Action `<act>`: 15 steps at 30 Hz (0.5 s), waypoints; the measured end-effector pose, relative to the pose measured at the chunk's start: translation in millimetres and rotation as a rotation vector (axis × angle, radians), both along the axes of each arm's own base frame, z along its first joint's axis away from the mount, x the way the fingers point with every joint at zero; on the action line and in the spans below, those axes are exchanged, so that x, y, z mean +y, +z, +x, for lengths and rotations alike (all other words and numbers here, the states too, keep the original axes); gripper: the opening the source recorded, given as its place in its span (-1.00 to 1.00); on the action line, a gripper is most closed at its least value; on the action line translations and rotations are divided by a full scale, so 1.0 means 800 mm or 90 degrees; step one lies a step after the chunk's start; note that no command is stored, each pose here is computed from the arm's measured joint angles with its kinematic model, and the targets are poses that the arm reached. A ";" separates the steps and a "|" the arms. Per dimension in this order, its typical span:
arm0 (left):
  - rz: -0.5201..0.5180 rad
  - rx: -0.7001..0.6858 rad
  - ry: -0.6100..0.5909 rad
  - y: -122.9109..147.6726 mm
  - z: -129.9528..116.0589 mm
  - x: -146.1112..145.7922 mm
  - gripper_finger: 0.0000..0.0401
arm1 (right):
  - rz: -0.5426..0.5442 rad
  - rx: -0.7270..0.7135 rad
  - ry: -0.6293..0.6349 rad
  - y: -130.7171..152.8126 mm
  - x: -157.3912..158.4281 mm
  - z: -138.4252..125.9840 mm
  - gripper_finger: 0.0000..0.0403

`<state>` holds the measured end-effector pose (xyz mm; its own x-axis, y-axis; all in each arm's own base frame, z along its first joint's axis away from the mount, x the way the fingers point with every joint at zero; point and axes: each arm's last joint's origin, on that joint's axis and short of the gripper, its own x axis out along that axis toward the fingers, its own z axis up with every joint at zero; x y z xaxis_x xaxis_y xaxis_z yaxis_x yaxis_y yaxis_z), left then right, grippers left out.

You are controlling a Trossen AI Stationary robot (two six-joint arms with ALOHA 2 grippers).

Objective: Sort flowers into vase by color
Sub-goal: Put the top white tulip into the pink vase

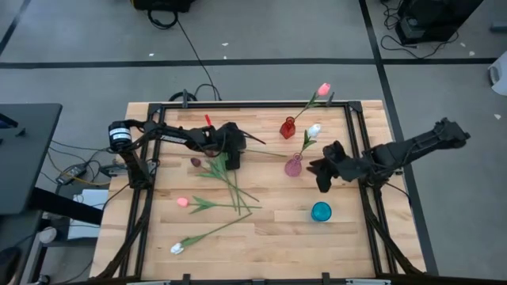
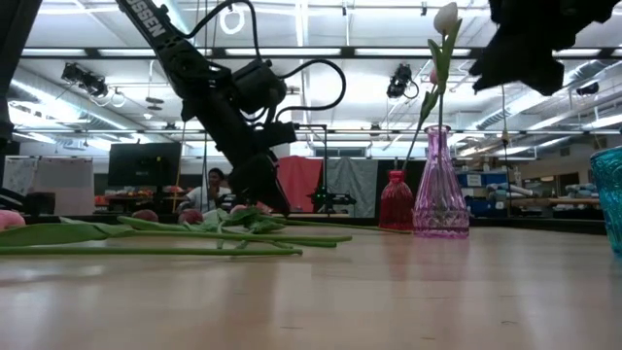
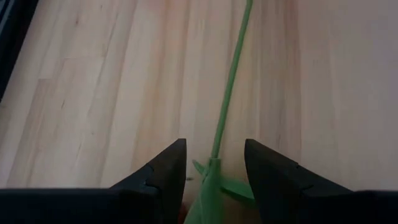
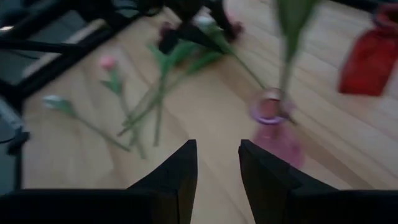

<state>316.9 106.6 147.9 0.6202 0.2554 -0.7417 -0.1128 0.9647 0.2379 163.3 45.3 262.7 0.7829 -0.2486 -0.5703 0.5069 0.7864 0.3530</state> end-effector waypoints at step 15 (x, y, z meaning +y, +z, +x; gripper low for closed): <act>-0.001 0.002 0.002 -0.030 0.011 0.003 -0.22 | -0.010 -0.077 0.091 0.009 0.049 -0.012 -0.36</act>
<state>325.7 108.7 124.0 0.6164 0.2566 -0.7444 -0.1153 0.9646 0.2370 153.8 84.8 269.8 0.8734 -0.1377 -0.4672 0.3438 0.8536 0.3913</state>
